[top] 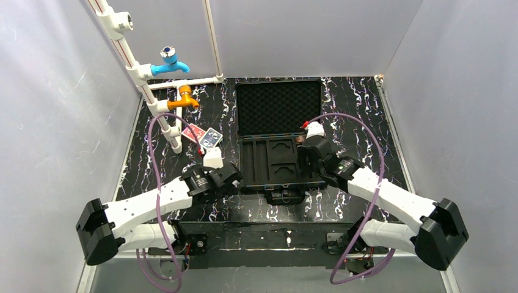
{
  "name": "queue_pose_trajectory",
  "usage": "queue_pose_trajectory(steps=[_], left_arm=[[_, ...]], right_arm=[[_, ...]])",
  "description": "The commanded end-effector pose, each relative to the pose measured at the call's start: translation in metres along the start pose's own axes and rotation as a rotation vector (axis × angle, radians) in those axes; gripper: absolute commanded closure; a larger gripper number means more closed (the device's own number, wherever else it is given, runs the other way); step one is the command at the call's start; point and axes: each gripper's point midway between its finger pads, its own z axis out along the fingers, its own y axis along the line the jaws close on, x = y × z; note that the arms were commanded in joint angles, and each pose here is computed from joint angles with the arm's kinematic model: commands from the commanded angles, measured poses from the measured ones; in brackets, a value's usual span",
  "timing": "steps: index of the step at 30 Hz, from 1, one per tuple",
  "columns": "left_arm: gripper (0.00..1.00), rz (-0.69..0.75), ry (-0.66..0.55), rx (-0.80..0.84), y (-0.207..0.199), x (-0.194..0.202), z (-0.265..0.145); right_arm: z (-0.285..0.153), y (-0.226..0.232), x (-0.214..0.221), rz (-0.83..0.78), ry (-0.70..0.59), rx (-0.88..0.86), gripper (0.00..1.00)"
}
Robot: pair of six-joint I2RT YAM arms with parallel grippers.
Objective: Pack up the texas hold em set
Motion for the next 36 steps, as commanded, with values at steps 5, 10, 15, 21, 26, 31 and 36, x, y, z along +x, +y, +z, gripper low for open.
queue_pose_trajectory(steps=[5, 10, 15, 21, 26, 31, 36], left_arm=[[0.15, -0.006, -0.020, -0.120, 0.005, -0.038, 0.004], [0.15, -0.083, 0.005, -0.171, 0.013, -0.052, 0.018], [0.05, -0.211, -0.023, -0.221, 0.012, -0.074, 0.031], [0.02, -0.299, -0.018, -0.245, 0.004, -0.097, 0.059], [0.02, -0.004, -0.028, -0.209, -0.007, -0.124, 0.082], [0.02, 0.235, -0.019, -0.207, -0.005, -0.143, 0.098], [0.02, 0.322, -0.025, -0.180, -0.007, -0.165, 0.100]], right_arm=[[-0.042, 0.024, -0.048, 0.052, -0.084, -0.146, 0.37], [-0.041, 0.025, -0.039, 0.049, -0.064, -0.164, 0.30], [-0.039, 0.028, -0.034, 0.051, -0.047, -0.180, 0.24], [-0.039, 0.026, -0.031, 0.042, -0.045, -0.176, 0.19], [-0.043, 0.021, -0.028, 0.032, -0.049, -0.164, 0.17], [-0.043, 0.018, -0.024, 0.024, -0.054, -0.164, 0.14], [-0.043, 0.020, -0.024, 0.018, -0.054, -0.173, 0.13]])
